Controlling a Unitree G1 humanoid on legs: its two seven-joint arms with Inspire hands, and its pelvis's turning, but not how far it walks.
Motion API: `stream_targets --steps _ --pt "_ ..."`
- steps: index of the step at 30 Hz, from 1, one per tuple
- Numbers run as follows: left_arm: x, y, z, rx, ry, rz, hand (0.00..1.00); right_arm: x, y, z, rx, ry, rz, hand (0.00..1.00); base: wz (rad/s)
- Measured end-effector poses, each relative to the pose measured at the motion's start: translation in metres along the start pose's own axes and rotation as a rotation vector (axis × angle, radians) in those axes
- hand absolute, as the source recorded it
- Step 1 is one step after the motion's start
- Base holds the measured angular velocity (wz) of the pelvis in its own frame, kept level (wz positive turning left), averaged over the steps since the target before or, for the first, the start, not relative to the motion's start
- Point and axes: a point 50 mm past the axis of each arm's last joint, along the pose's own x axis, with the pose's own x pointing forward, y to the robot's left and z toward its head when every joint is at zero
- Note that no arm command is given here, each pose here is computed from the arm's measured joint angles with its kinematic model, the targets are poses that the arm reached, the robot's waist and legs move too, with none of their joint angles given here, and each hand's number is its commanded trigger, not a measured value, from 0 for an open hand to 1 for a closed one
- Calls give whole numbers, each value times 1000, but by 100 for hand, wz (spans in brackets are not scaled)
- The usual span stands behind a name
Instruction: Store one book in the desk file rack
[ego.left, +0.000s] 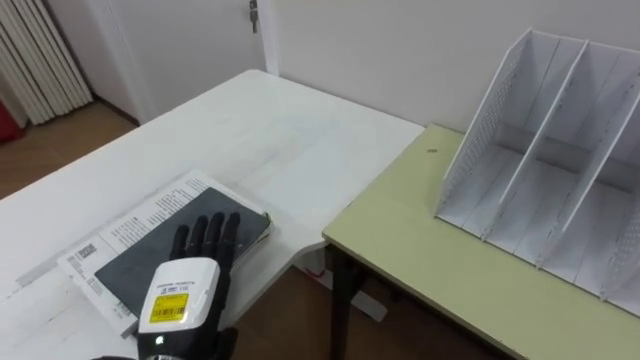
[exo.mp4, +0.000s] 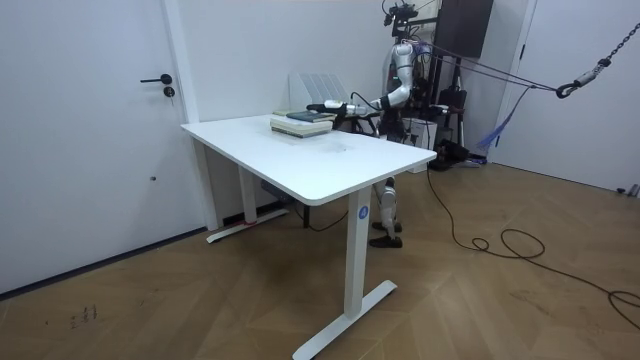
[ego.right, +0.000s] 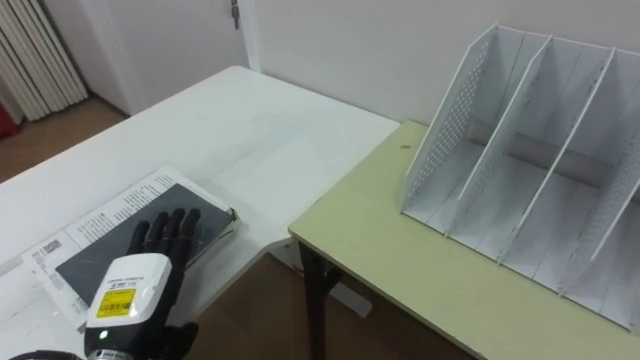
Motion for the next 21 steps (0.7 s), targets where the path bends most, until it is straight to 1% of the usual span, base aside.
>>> stream_targets --steps 21 --pt "-3 -2 -2 -4 21 -7 0 -2 -7 -7 0 21 -39 0 0"
